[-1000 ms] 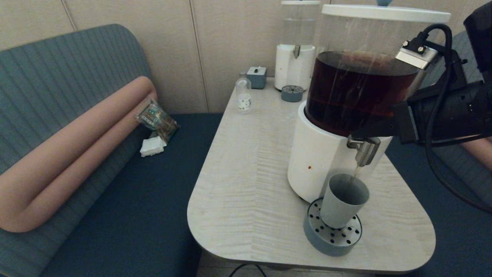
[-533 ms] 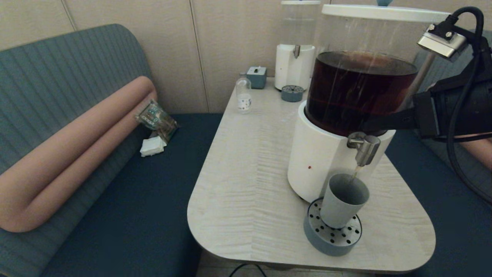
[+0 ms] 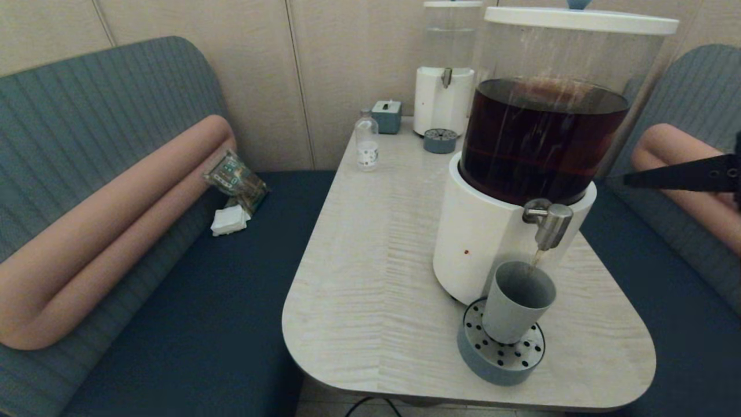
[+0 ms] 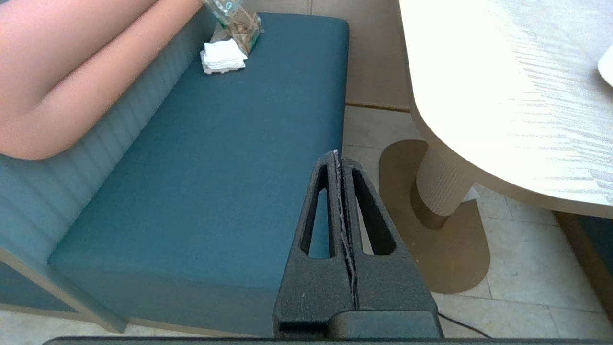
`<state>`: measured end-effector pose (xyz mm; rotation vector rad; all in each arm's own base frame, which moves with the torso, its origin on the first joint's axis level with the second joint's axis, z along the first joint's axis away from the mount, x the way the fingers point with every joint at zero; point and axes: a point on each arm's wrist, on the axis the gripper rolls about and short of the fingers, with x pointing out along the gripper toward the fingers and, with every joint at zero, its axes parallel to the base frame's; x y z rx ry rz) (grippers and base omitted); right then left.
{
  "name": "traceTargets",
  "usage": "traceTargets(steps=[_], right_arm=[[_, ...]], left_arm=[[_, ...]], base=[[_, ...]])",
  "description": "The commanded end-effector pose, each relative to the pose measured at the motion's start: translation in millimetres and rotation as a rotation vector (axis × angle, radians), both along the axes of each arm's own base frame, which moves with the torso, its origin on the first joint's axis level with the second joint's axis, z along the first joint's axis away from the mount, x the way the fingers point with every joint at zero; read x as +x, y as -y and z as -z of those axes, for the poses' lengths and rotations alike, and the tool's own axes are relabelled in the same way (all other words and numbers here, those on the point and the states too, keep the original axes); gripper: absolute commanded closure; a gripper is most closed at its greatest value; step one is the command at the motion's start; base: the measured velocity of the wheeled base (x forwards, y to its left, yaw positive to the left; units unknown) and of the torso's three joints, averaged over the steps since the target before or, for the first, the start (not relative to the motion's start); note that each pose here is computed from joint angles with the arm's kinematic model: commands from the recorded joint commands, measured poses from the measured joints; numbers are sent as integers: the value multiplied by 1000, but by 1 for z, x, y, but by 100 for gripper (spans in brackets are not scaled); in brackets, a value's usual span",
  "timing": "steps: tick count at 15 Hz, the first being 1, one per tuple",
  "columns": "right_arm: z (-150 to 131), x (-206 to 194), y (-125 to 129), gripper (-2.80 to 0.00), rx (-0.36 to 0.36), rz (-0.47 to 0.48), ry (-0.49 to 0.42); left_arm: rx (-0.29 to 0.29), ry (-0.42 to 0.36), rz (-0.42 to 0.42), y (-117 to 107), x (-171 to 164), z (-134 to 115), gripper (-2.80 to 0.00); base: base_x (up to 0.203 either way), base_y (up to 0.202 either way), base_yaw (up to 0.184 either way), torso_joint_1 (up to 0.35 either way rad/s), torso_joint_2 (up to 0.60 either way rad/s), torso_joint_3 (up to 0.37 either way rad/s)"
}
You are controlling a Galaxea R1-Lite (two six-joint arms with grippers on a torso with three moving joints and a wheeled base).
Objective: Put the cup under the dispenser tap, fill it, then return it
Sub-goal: Turn off the faucet
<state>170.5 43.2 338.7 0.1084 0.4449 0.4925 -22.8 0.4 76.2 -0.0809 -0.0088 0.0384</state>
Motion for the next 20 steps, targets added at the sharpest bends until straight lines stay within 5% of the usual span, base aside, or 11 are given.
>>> traceTargets(steps=[1,4,8,14,20], right_arm=[[-7,-29,23,0,10,116,69],[-13,-65,45,0,10,294,151],[-2,-116,45,0,-15,410,231],[29,-193,35,0,-20,436,389],[68,-227,32,0,-58,438,521]], left_arm=[[0,-3,-1,0,0,0,0],[0,-3,-1,0,0,0,0],[0,-3,-1,0,0,0,0],[0,-3,-1,0,0,0,0],[0,-3,-1,0,0,0,0]], base=[[0,0,0,0,0,0],[0,0,0,0,0,0],[0,0,0,0,0,0],[0,0,0,0,0,0],[0,0,0,0,0,0]])
